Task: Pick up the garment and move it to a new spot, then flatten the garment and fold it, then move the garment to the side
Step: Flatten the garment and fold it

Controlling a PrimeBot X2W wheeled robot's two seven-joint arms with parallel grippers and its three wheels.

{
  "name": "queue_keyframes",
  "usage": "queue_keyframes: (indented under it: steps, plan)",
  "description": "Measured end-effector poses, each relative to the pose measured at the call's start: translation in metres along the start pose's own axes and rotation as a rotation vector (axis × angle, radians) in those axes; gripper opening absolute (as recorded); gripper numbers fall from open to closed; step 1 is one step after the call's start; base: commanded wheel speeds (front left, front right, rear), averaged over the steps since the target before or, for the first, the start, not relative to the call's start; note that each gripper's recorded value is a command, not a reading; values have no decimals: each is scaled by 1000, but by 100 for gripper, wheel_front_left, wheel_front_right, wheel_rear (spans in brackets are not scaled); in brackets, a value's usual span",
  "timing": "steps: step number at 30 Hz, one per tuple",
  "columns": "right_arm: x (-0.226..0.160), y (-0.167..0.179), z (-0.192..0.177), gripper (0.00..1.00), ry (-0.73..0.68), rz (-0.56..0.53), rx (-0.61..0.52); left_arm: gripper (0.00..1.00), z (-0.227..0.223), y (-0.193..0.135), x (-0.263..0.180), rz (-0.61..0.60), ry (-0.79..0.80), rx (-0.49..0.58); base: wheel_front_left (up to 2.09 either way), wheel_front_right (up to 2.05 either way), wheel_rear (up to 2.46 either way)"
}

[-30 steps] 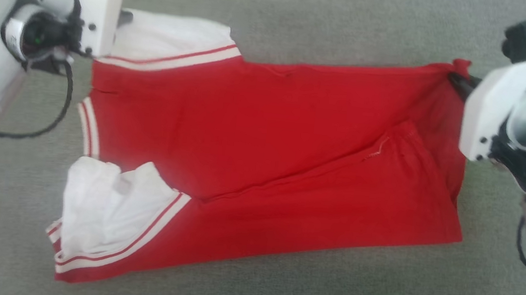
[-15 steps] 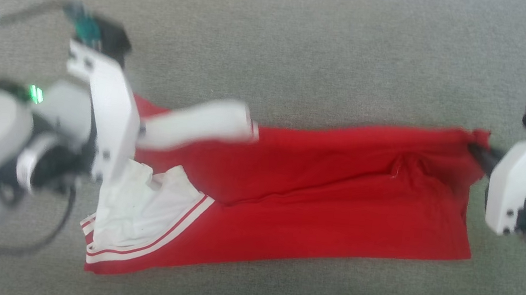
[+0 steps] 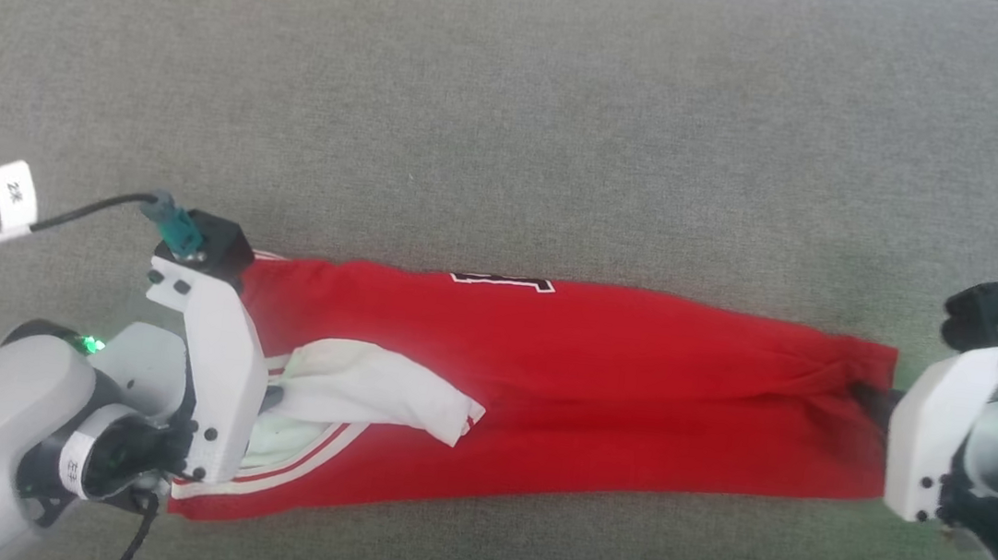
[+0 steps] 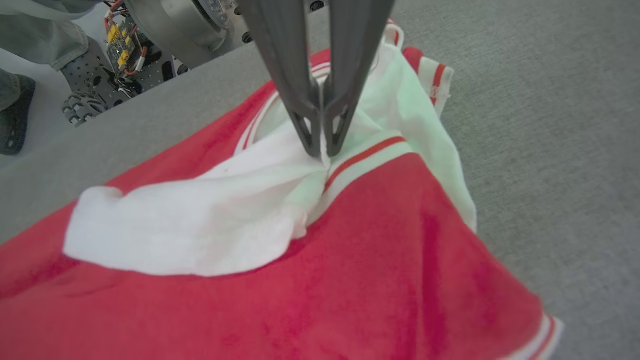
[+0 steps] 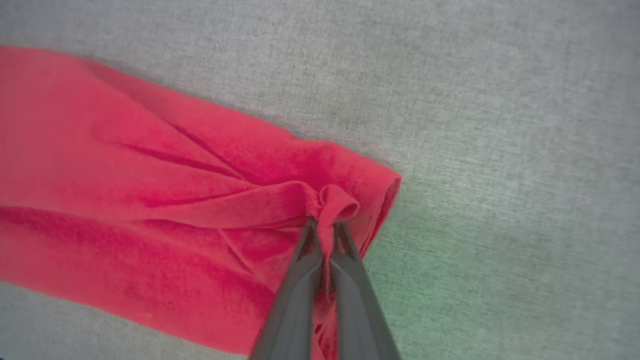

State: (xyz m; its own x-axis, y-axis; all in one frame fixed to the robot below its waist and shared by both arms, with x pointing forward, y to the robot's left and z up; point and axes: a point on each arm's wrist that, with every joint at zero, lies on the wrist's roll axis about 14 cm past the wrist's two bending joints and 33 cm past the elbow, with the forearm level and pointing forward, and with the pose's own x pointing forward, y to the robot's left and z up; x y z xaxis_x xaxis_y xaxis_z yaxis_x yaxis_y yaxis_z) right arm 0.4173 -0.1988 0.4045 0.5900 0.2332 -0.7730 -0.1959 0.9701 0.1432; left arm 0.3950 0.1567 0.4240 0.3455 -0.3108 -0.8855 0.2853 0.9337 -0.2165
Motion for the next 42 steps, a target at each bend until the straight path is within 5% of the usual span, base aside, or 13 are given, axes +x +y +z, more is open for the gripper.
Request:
queue_keyframes:
  steps: [1, 2, 3, 5, 13, 25, 32, 42]
  plan:
    - [1, 1, -2, 31, 3, 0, 1, 0, -2, 1, 3, -2, 0, -2, 0, 0, 0]
    - [2, 3, -3, 64, 8, 5, -1, 16, -2, 3, 5, -3, -7, -6, 0, 0, 0]
    - [3, 5, -3, 100, 8, 8, -3, 44, -1, 4, 7, -3, -22, -15, 0, 0, 0]
    - [2, 7, -2, 100, 5, 10, -2, 100, -2, 6, 10, -9, -40, -38, 0, 0, 0]
    - [-12, 13, 8, 100, -48, 25, -3, 100, 0, 12, 2, 1, -183, -66, 0, 0, 0]
    - [-35, -2, 18, 100, -96, -17, 20, 100, 25, 45, -56, 153, -659, -22, 0, 0, 0]
    - [-29, -15, 6, 100, -14, -47, 61, 100, 21, 84, -94, 315, -939, -55, 0, 0, 0]
    - [0, -5, -15, 100, 97, -4, 115, 100, 12, 109, -113, 413, -1055, -111, 0, 0, 0]
